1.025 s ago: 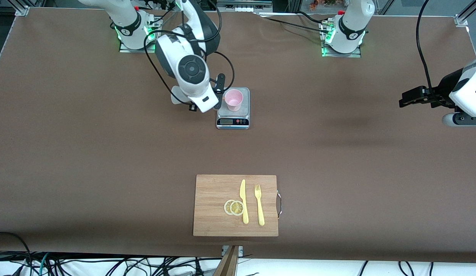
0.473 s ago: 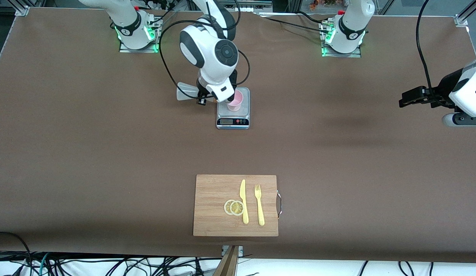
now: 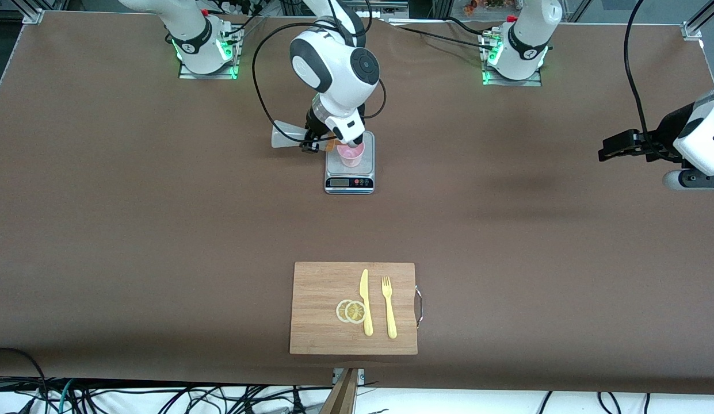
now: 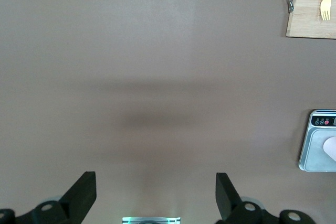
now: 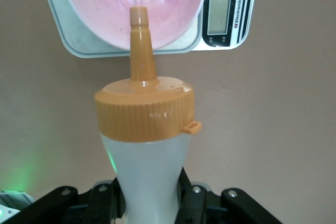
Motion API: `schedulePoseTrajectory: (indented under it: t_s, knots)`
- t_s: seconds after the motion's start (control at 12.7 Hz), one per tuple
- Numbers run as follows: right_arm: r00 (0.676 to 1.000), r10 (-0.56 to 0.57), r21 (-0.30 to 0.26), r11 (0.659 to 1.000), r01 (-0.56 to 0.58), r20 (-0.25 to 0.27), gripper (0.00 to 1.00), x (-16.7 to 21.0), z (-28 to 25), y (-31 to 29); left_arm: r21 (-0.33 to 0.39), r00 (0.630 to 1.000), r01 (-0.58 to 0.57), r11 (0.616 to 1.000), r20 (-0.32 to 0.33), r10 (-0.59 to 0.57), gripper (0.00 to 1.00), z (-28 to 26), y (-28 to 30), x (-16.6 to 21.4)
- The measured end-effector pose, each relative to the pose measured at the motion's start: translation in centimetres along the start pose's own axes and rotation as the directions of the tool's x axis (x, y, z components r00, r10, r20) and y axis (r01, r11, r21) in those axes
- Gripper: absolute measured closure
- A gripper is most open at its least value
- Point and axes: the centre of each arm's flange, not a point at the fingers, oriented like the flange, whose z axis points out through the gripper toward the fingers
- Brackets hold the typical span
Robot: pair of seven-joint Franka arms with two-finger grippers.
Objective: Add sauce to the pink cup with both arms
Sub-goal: 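Tilt the bottle nozzle into the pink cup and squeeze sauce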
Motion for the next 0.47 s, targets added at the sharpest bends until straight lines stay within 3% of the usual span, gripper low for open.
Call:
schedulePoseTrajectory:
  t_s: [0.47]
  knots:
    - [1.0, -0.009, -0.022, 1.0, 0.009, 0.024, 0.66, 0.01, -0.64, -0.21, 0.0, 1.0, 0.0, 1.0, 0.0, 0.0, 0.0, 0.0, 0.0, 0.0]
